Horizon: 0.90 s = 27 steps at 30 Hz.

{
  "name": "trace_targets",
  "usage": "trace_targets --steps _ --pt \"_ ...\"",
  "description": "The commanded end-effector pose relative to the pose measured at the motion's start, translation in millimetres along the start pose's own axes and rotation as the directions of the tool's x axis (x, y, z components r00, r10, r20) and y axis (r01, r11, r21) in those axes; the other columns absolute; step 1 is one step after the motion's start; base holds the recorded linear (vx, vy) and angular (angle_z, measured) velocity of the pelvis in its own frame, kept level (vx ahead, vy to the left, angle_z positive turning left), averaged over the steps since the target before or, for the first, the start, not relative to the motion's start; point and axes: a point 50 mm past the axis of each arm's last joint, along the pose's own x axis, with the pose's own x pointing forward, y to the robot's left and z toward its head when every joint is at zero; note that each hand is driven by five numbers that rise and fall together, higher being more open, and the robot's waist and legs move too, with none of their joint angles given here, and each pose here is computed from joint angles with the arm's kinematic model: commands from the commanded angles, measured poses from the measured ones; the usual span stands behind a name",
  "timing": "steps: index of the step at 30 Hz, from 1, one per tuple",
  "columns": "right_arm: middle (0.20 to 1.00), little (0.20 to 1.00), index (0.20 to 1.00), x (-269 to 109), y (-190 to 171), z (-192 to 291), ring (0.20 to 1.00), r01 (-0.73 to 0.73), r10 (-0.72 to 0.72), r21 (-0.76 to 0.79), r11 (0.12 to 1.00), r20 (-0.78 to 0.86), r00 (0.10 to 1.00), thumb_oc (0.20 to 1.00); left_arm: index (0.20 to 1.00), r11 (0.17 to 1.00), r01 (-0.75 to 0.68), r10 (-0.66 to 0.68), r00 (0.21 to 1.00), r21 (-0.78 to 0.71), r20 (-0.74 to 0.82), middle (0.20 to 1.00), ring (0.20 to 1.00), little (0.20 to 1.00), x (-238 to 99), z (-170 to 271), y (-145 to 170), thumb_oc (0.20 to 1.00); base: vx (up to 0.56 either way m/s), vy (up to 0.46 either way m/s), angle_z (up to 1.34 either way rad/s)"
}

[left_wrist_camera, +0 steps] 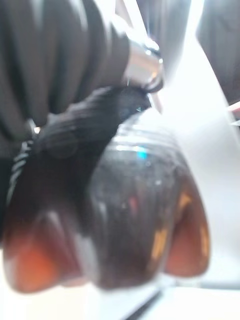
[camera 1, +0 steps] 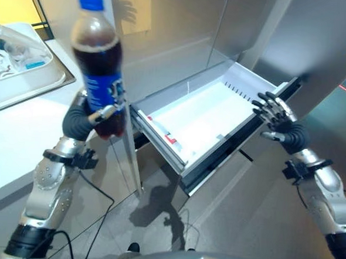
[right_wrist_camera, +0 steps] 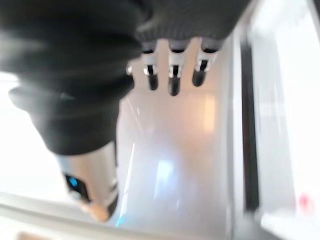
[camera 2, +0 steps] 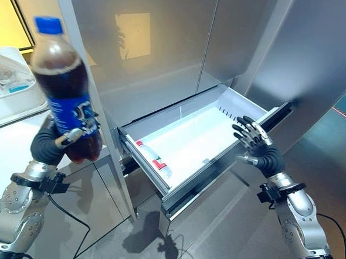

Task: Take the drinks into the refrigerator

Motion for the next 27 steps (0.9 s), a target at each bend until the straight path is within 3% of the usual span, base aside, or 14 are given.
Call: trace_targets --steps 1,11,18,27 --pt "1.0 1.0 1.0 28 20 23 1.0 -0.228 0.219 0.092 0.969 0.099 0.971 1.0 0.2 0.98 0.196 -0.201 0.958 0.044 0.203 0.2 0.2 0.2 29 40 -13 0.2 -0.02 -0.016 -0.03" --pt "1.0 1.0 1.0 79 59 4 1.0 -0.394 0.366 0.279 0.876 0.148 0.919 1.0 0.2 0.89 0.444 -0.44 0.896 -0.103 0.065 0.2 0.2 0.2 37 4 -55 0.2 -0.01 -0.01 -0.1" --pt "1.0 1.0 1.0 92 81 -8 1.0 -0.433 0.391 0.363 0.825 0.187 0.901 1.0 0.2 0.88 0.45 -0.448 0.893 -0.153 0.047 0.2 0.2 0.2 36 -7 -64 0.2 0.0 0.0 -0.21" --pt "1.0 1.0 1.0 94 106 -41 1.0 -0.434 0.428 0.449 0.781 0.121 0.896 1.0 0.2 0.879 0.44 -0.437 0.897 -0.185 0.062 0.2 0.2 0.2 39 -12 -72 0.2 0.01 -0.008 -0.09"
